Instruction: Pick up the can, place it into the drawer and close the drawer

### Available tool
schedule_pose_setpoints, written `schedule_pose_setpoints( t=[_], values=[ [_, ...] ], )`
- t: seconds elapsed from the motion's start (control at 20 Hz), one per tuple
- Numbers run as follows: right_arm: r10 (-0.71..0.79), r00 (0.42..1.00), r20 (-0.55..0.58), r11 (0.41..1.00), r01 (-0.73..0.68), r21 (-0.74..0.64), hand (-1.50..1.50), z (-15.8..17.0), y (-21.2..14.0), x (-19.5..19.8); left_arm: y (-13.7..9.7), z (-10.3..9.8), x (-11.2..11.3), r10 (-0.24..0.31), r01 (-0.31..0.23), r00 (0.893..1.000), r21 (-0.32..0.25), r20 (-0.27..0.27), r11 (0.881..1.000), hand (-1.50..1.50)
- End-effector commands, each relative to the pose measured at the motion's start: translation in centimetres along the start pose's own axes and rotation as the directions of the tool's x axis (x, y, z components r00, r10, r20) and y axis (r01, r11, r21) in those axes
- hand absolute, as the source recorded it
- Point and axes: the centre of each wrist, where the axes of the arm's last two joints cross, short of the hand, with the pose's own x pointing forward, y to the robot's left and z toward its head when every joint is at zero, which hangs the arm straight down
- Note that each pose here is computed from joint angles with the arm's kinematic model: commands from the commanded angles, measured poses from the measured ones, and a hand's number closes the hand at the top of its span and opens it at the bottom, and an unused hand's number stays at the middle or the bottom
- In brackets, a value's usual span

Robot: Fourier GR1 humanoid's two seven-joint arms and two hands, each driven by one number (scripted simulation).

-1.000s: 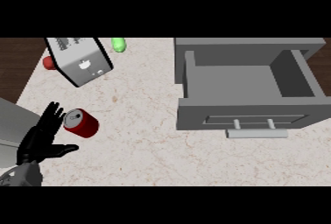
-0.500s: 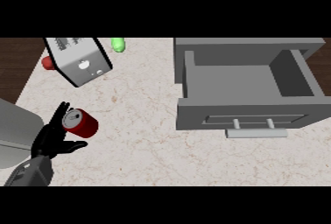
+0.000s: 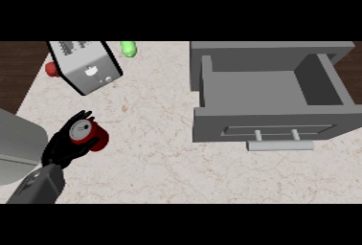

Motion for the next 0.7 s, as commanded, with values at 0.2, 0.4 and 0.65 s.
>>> schedule_pose_setpoints(
  t=[0.2,0.4,0.65],
  values=[
    [-0.021,1.000,-0.008,1.000,0.021,0.020,-1.50,-0.5,-0.2,1.0,0.4,-1.0,1.5,0.064,-0.064,0.998,-0.155,-0.006,0.986,1.50],
    [-0.017,1.000,-0.009,1.000,0.017,-0.012,-1.50,0.5,-0.2,-0.3,-4.8,-4.1,2.2,0.084,-0.068,0.994,-0.209,0.070,0.976,1.50],
    [-0.013,1.000,-0.009,1.000,0.012,-0.024,-1.50,1.7,0.8,0.5,-6.7,-4.4,2.4,0.096,-0.068,0.988,-0.222,0.121,0.973,1.50]
  ],
)
